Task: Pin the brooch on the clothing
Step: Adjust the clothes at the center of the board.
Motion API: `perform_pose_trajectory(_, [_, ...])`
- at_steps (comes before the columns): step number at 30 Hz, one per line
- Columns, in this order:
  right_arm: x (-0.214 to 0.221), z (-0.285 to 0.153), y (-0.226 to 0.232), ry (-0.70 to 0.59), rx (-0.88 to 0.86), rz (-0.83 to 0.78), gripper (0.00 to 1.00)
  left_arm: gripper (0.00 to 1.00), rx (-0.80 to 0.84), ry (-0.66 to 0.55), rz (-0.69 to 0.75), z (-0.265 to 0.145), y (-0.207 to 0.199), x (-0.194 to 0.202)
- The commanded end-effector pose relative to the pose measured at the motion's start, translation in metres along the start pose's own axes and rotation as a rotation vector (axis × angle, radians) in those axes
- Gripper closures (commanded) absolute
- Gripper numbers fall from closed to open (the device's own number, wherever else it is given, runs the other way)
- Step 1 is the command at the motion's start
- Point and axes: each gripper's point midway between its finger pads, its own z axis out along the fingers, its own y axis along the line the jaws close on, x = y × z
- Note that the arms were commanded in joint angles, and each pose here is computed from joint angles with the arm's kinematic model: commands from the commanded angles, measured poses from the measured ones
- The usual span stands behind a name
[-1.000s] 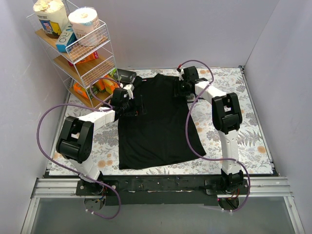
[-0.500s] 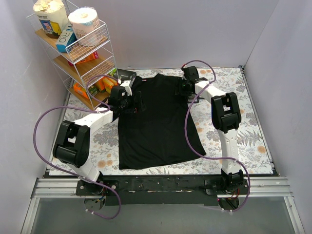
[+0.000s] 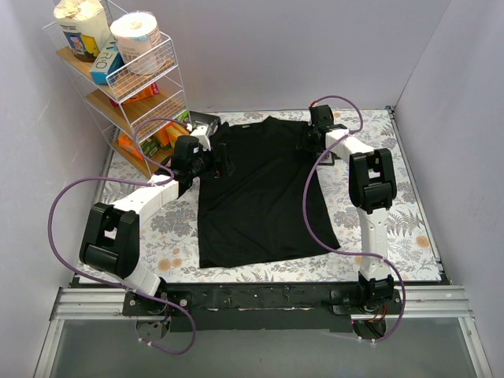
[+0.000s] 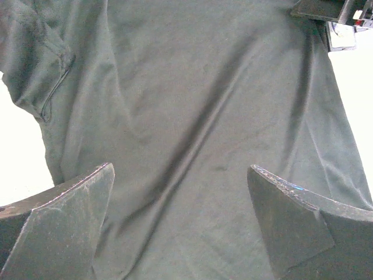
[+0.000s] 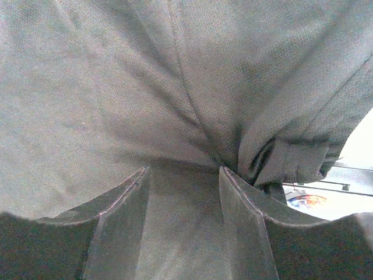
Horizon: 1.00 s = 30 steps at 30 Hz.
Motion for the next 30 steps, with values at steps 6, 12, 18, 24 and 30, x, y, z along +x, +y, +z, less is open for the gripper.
perform_pose_trajectory(6, [0.057,-0.011,-0.091,0.175,0.231,0.023,0.41,0.02,-0.034,-0.055,0.030,-0.013,0.004,-0.016])
perform_pose_trajectory(12, [0.061,-0.021,-0.114,0.177,0.252,0.045,0.42,0.02,-0.024,-0.037,0.026,-0.010,0.003,-0.011])
perform_pose_trajectory(18, [0.052,-0.022,-0.101,0.163,0.163,0.021,0.41,0.02,-0.091,-0.020,0.017,0.001,0.017,-0.006])
perform_pose_trajectory(24, [0.020,-0.037,-0.060,0.089,-0.008,-0.025,0.41,0.15,-0.146,-0.005,0.064,0.028,0.018,-0.025])
perform_pose_trajectory(30, [-0.012,-0.083,-0.012,-0.014,-0.165,-0.066,0.42,0.39,-0.235,0.044,0.105,0.074,0.034,-0.032])
